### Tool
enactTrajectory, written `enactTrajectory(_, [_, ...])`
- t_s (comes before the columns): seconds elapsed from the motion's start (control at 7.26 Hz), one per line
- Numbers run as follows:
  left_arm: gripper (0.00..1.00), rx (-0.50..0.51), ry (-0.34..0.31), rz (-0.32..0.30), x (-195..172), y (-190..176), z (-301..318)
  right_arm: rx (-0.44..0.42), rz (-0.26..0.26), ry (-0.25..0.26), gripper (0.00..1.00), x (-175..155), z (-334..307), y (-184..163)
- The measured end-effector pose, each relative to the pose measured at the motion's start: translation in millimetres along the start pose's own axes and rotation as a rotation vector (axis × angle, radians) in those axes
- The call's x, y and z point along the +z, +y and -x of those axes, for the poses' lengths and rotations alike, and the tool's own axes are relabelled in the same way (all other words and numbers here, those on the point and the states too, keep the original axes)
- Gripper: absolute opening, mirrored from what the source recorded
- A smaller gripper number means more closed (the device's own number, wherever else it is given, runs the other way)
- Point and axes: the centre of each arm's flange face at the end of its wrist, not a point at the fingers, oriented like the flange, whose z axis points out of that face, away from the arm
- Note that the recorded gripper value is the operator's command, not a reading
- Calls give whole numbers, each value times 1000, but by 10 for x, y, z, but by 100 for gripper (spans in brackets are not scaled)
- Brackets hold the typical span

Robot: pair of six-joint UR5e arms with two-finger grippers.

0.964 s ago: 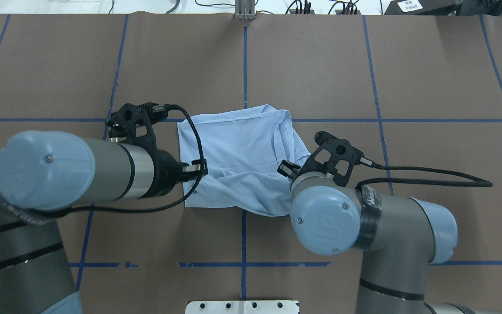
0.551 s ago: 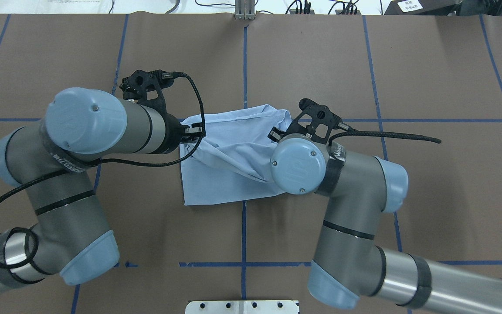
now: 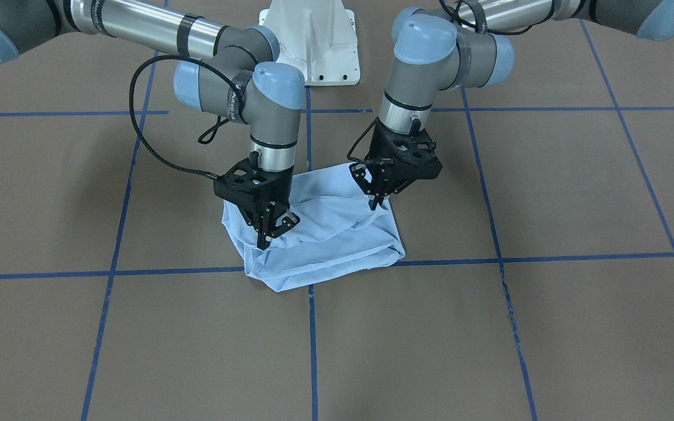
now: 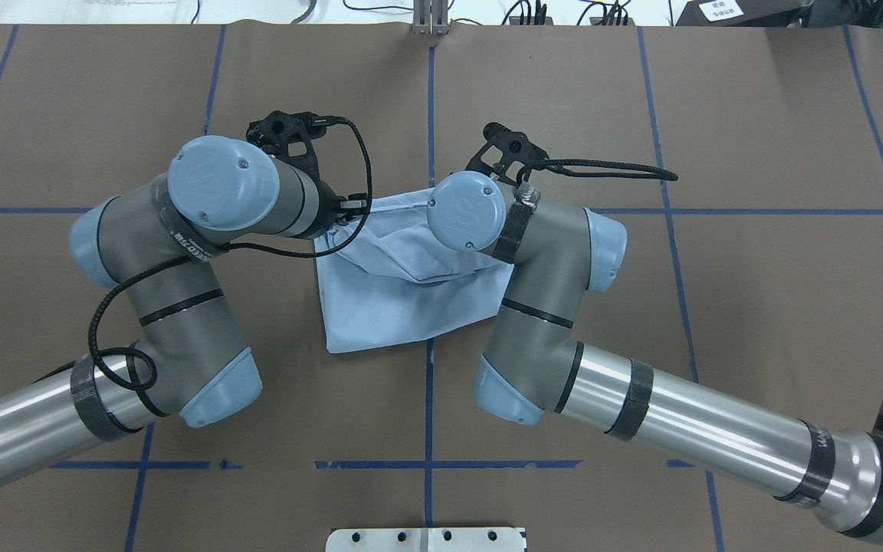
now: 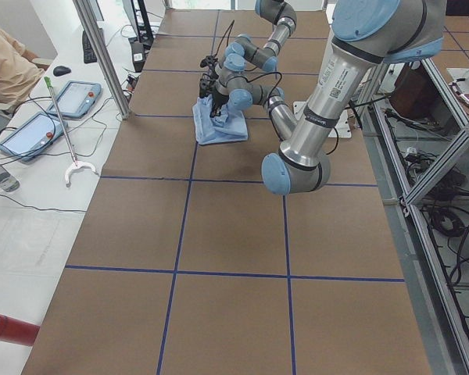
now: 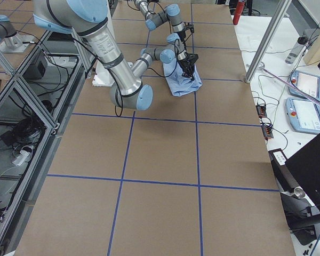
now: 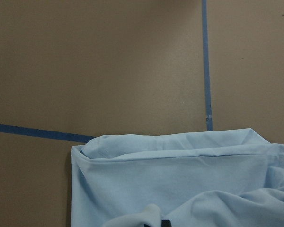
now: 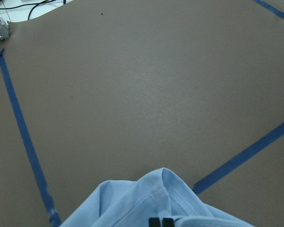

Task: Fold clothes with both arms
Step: 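Lay the lifted edge over the shirt's far half with both grippers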

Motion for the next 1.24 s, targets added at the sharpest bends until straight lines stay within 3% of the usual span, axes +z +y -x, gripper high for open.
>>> enactTrajectory(0.41, [0, 2, -29, -25, 249, -106, 145, -24, -6, 3, 0, 106, -4, -58])
enactTrajectory(0.69, [0, 4, -24, -32, 260, -130, 191, -38, -10, 8, 7, 139, -34, -97])
enactTrajectory(0.83, [0, 16, -12, -37, 256, -138, 219, -43, -13, 9, 53, 153, -47, -123])
enactTrajectory(0.96, [30, 31, -4, -41, 257, -144, 247, -47, -15, 11, 100, 164, -55, -142])
enactTrajectory(1.1, [99, 39, -2, -43, 260, -147, 268, -68, -16, 12, 100, 166, -56, -146])
enactTrajectory(1.24, [100, 55, -1, -43, 253, -150, 292, -111, -16, 8, 100, 145, -42, -160])
